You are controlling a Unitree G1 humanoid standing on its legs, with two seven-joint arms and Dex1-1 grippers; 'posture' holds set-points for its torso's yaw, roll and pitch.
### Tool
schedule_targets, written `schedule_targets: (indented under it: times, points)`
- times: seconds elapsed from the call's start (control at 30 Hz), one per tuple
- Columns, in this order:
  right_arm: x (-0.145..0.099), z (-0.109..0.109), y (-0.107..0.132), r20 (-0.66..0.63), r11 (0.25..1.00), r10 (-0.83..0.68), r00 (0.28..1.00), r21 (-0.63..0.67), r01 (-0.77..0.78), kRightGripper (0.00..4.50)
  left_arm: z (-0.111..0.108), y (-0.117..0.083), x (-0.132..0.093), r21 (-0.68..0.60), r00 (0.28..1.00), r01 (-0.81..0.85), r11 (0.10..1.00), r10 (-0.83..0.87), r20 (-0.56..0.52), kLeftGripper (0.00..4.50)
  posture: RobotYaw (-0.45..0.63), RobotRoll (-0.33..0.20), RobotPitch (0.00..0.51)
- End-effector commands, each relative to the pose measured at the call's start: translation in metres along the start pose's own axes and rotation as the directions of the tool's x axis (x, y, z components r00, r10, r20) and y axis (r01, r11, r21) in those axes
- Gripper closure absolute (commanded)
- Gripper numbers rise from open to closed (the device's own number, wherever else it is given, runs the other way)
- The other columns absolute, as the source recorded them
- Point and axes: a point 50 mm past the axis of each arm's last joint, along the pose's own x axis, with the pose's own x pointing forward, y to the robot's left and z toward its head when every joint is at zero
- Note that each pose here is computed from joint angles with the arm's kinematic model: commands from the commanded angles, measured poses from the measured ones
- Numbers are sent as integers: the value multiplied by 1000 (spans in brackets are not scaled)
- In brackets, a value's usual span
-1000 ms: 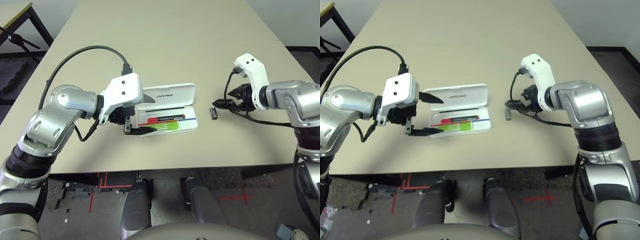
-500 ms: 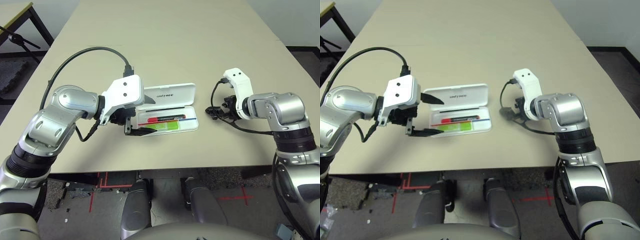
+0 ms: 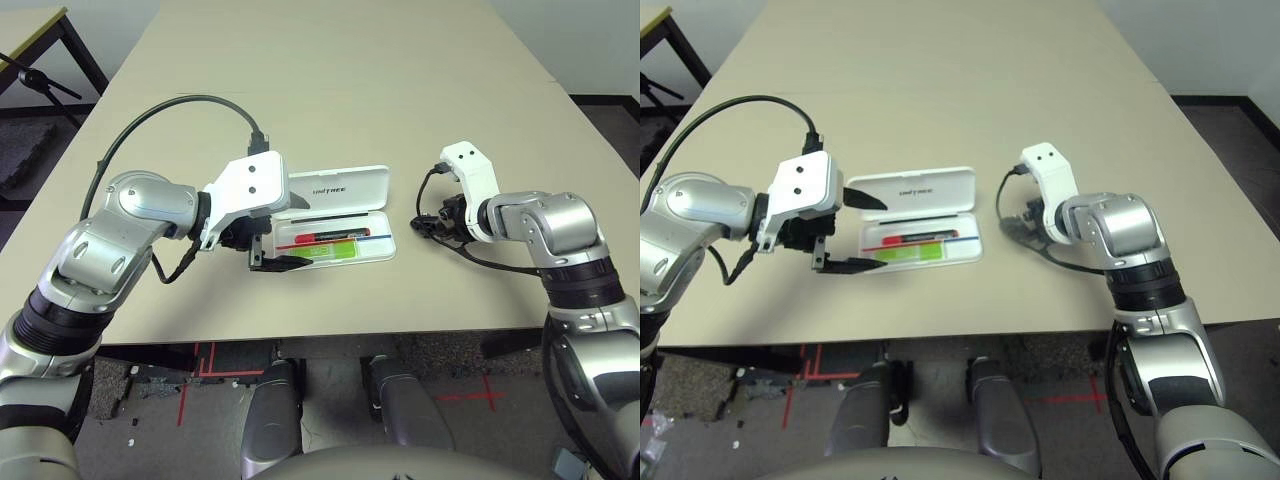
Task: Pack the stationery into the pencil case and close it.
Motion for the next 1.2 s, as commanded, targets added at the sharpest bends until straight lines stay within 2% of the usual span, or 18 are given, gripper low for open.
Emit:
schedule_targets:
  times: [0.03,0.13,0.3,0.5,0.57,0.63,0.7,0.83,1.0,1.2]
  points:
    - [2,-7,-5,-55,1000,1,998,-4,-1,3209,2,0,2,14,1000,5,1000,-5,-13,0,-31,0,167]
    - [-3,-2,-11,-40,1000,-7,999,-20,6,4023,2,1,2,15,1000,6,1000,-6,-12,0,-31,0,167]
    - [-14,12,-19,-7,996,12,1000,-86,-12,4070,2,0,3,13,1000,9,1000,-8,-12,0,-34,0,170]
    - [-27,22,-21,15,951,99,995,-295,-90,4075,1,0,3,9,1000,12,1000,-12,-13,0,-36,0,174]
    - [-30,26,-19,24,910,150,988,-395,-128,4087,1,0,3,9,1000,13,1000,-13,-13,0,-36,0,174]
    - [-35,34,-10,52,806,266,962,-559,-193,4087,1,0,3,9,1000,14,1000,-14,-14,0,-33,0,175]
    - [-41,39,0,52,714,381,923,-650,-258,4088,1,0,3,9,1000,13,1000,-13,-15,0,-28,0,176]
    - [-48,47,11,26,621,477,879,-717,-316,4089,0,-1,4,7,1000,11,1000,-11,-19,0,-23,0,175]
    - [-48,42,25,-92,490,553,828,-768,-412,4090,0,-1,3,7,1000,8,1000,-7,-24,0,-14,0,175]
    - [-40,44,39,-129,413,592,795,-799,-437,4091,-1,-2,2,6,1000,6,1000,-5,-29,0,0,0,180]
